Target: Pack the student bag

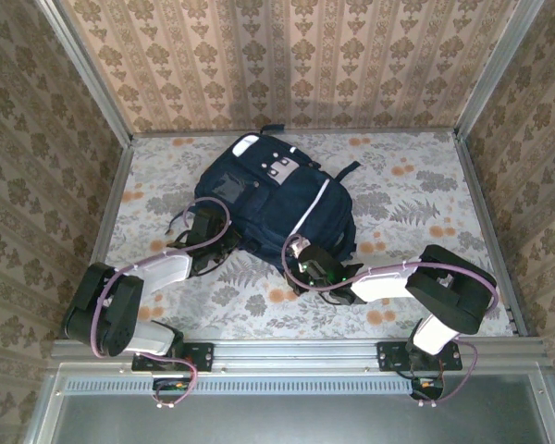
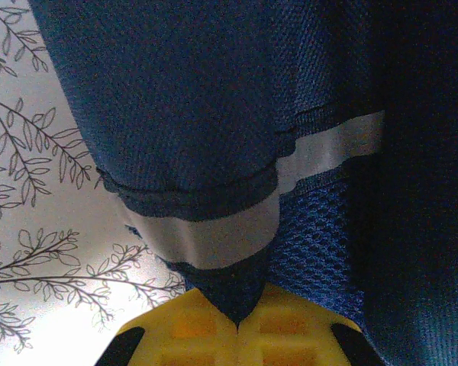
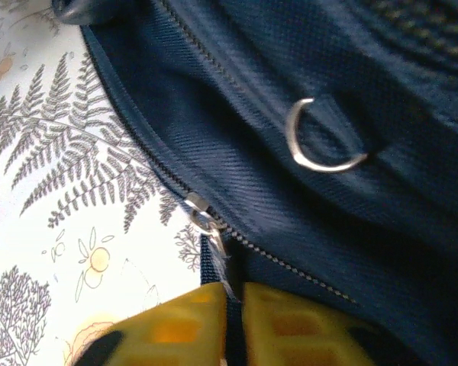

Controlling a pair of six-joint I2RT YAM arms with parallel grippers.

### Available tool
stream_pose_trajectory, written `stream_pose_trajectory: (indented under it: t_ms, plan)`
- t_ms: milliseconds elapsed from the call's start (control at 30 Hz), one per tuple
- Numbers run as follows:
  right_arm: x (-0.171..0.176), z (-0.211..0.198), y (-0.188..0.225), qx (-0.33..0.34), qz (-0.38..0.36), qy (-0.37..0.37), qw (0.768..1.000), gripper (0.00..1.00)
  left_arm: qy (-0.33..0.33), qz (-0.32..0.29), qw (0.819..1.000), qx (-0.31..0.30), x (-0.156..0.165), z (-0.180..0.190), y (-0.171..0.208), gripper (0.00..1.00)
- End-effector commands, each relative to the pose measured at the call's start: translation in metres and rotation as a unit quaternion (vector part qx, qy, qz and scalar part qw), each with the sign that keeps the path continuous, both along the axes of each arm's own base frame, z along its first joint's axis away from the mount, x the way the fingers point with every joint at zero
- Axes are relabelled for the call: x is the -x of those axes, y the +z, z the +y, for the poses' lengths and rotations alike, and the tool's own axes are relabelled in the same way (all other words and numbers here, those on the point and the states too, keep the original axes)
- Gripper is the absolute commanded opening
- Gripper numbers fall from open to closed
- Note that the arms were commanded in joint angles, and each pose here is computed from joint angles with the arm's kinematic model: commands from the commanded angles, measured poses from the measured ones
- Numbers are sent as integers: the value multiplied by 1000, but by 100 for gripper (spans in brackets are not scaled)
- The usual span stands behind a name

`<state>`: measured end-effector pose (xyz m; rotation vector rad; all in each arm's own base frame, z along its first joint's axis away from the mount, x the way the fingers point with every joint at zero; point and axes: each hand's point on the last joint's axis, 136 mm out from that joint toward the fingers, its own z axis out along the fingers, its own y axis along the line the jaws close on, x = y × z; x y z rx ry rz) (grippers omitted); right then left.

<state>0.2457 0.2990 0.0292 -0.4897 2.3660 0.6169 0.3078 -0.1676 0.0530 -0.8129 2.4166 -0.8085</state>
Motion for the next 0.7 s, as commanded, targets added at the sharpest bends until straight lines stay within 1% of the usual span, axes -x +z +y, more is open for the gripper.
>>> stream_pose_trajectory:
  t_ms: [0,67,167,433,500,533,600,667]
  plan:
    - [-2,-12,-12,16,7,-16,1000,5,18,-26,999,-17,-14,8,9,0]
    - [0,-9,-11,6,7,-8,1000,0,20,-26,999,-19,-13,10,9,0]
    - [5,-9,-9,0,4,6,1000,0,19,-29,999,-20,-14,11,10,0]
    - [10,-29,-5,14,-2,-1,1000,0,20,-30,999,-25,-15,15,11,0]
    - [12,-29,-1,9,-4,7,1000,0,18,-30,999,-24,-15,14,11,0]
    - [12,-28,2,6,-5,13,1000,2,17,-30,999,-23,-15,14,11,0]
    - [14,-26,7,5,-5,23,1000,19,16,-28,999,-22,-15,13,10,0]
    - [14,-28,14,5,-12,20,1000,26,15,-27,999,-22,-14,13,10,0]
